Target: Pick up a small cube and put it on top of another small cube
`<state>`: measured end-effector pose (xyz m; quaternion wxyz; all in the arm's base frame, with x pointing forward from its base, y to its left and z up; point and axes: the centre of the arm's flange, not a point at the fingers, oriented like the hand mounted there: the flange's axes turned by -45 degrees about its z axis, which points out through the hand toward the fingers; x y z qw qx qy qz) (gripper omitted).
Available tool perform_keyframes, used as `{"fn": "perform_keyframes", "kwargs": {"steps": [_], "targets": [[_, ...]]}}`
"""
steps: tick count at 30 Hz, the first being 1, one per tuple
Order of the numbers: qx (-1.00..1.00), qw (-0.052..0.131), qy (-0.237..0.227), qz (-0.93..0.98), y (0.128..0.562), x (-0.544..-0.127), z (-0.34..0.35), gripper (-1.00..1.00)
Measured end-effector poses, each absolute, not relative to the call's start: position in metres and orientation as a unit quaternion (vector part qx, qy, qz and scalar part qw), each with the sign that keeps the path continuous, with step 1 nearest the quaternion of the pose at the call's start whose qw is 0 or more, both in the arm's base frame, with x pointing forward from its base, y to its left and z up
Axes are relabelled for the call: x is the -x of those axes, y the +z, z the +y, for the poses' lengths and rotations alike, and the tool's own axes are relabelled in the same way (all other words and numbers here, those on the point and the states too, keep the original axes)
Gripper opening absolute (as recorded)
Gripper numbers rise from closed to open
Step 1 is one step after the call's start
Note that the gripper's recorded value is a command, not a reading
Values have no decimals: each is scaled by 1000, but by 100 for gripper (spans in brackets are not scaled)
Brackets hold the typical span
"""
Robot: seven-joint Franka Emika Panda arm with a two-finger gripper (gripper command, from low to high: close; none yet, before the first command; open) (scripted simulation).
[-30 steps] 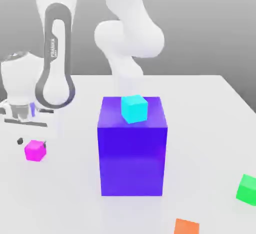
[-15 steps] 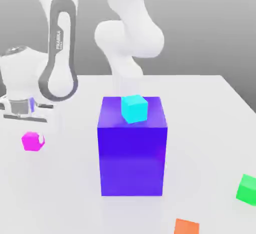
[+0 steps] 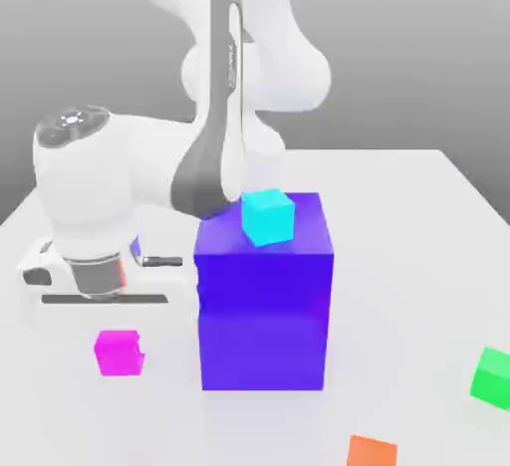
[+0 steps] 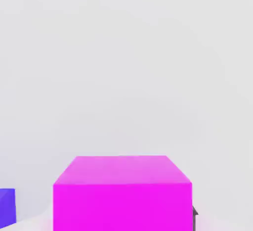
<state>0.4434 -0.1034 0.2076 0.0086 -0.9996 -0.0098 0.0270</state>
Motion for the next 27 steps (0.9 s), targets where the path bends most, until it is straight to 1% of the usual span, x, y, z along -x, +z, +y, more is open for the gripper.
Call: {"fn": "perform_keyframes", "kwargs": {"steps": [4, 9, 13, 18, 20, 23, 24, 27], "targets": [[999, 4, 26, -34, 213, -466, -14, -100], [998, 0, 21, -63, 222, -468, 103, -100], [996, -2, 16, -86, 230, -448, 196, -100], [994, 0, 7, -112, 242, -398, 304, -100], [993, 1, 1, -115, 232, -385, 319, -100], [993, 1, -1, -116, 196, -382, 323, -100], [993, 1, -1, -117, 185, -381, 323, 100], [993, 1, -1, -117, 185, -381, 323, 100]]}}
